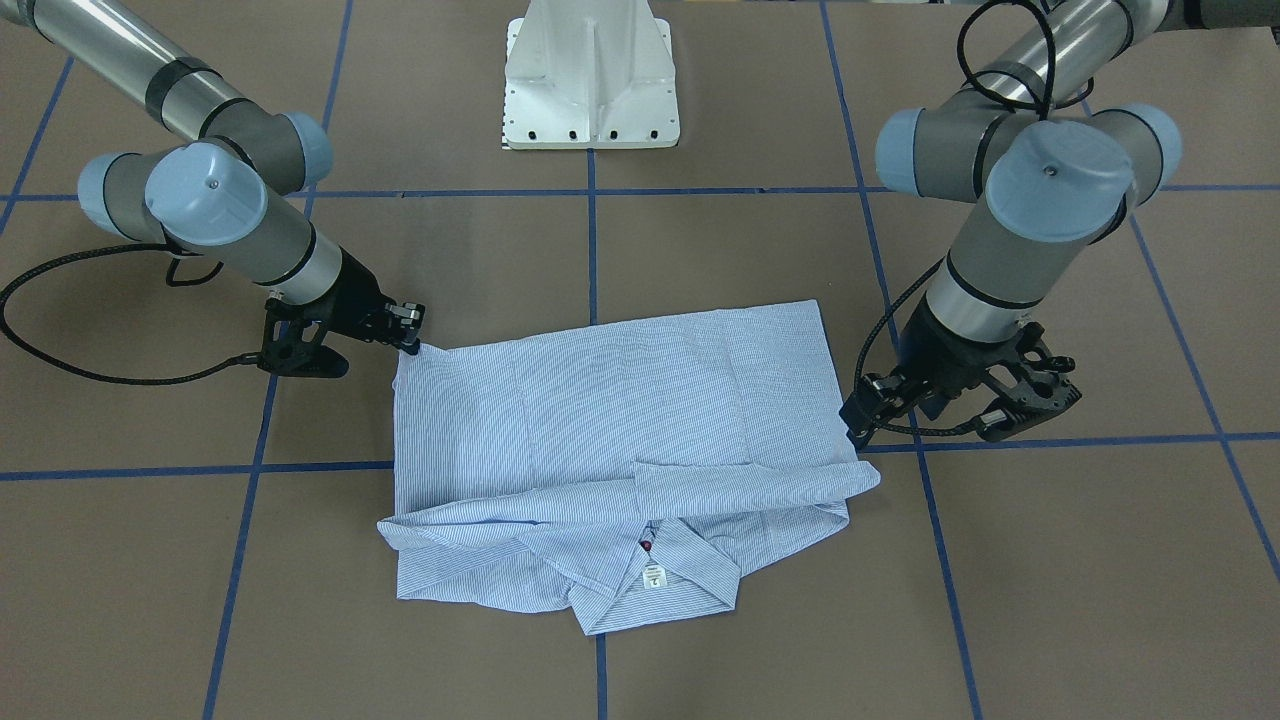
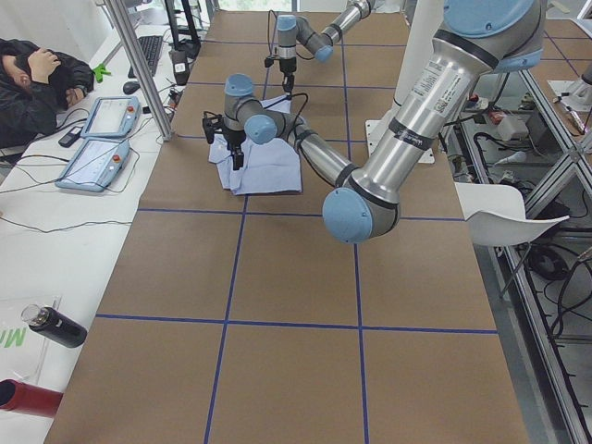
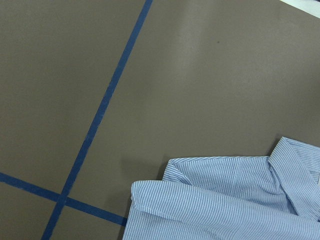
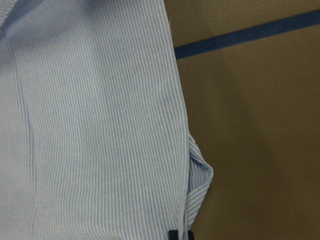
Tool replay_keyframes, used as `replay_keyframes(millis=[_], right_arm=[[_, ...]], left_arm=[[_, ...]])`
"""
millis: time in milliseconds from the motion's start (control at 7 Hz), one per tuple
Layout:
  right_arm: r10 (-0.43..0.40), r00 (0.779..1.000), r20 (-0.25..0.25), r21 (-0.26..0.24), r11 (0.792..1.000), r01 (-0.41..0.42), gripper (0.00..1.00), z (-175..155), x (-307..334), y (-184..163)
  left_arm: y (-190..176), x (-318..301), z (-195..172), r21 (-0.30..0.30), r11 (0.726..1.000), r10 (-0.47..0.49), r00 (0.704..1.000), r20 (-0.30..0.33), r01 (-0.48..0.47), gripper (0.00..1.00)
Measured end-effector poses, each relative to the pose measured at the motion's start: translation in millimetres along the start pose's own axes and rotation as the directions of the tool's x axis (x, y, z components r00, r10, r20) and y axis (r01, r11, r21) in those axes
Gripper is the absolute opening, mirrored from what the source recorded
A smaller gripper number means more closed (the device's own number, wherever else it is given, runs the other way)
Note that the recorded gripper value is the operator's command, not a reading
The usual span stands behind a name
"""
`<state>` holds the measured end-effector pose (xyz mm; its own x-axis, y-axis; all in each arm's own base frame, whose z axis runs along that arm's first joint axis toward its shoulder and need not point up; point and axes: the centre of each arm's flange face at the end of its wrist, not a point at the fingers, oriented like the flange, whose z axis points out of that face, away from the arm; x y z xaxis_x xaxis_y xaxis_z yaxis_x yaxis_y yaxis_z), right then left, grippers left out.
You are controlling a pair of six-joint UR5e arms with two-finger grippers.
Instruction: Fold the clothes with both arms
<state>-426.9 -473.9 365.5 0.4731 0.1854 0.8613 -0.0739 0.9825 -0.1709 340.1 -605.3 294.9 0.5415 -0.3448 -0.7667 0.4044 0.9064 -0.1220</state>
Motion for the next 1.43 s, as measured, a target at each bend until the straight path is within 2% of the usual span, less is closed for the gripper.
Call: replay_keyframes(millis=[286, 429, 571, 714, 1000, 1143, 1286, 1429], right_arm=[[-0.011, 1.0, 0.027, -0.054, 0.998, 0.013, 0.0, -26.2, 24.4, 29.1], [-0.015, 0.999, 0.036, -0.097, 0.995, 0.019, 0.0, -47.4, 52.2, 57.7], [-0.015, 0.999, 0.031, -0.151, 0.988, 0.019, 0.0, -66.8, 81.7, 95.7], [0.002, 1.0, 0.015, -0.229, 0.973, 0.002, 0.0, -78.6, 101.3, 138.4], [0.102, 0.992, -0.071, -0.402, 0.907, -0.122, 0.0, -64.8, 102.0, 211.2], [0.138, 0.982, -0.125, -0.458, 0.87, -0.181, 0.0, -52.4, 95.4, 242.1], [0.157, 0.973, -0.166, -0.485, 0.846, -0.22, 0.09, -44.9, 94.6, 260.8], [0.169, 0.966, -0.197, -0.499, 0.831, -0.247, 0.99, -40.2, 96.8, 271.9]], left_arm=[[0.0, 1.1, -7.4, 0.005, 1.0, -0.001, 1.0, -0.007, 0.001, 0.98], [3.0, 2.8, -14.1, 0.005, 1.0, -0.002, 1.0, -0.008, 0.002, 0.99], [6.4, 4.5, -20.5, 0.004, 1.0, -0.003, 1.0, -0.005, 0.003, 0.99], [9.6, 6.3, -24.6, 0.003, 1.0, -0.002, 1.0, -0.006, 0.002, 0.99], [16.3, 10.3, -28.4, 0.0, 1.0, -0.002, 1.0, -0.014, 0.002, 0.99], [21.5, 12.8, -30.8, -0.003, 1.0, -0.002, 1.0, -0.022, 0.002, 0.99], [27.6, 13.3, -32.3, -0.006, 1.0, 0.002, 1.0, -0.028, -0.002, 0.99], [35.5, 13.4, -31.8, -0.013, 1.0, 0.004, 0.999, -0.032, -0.005, 0.99]])
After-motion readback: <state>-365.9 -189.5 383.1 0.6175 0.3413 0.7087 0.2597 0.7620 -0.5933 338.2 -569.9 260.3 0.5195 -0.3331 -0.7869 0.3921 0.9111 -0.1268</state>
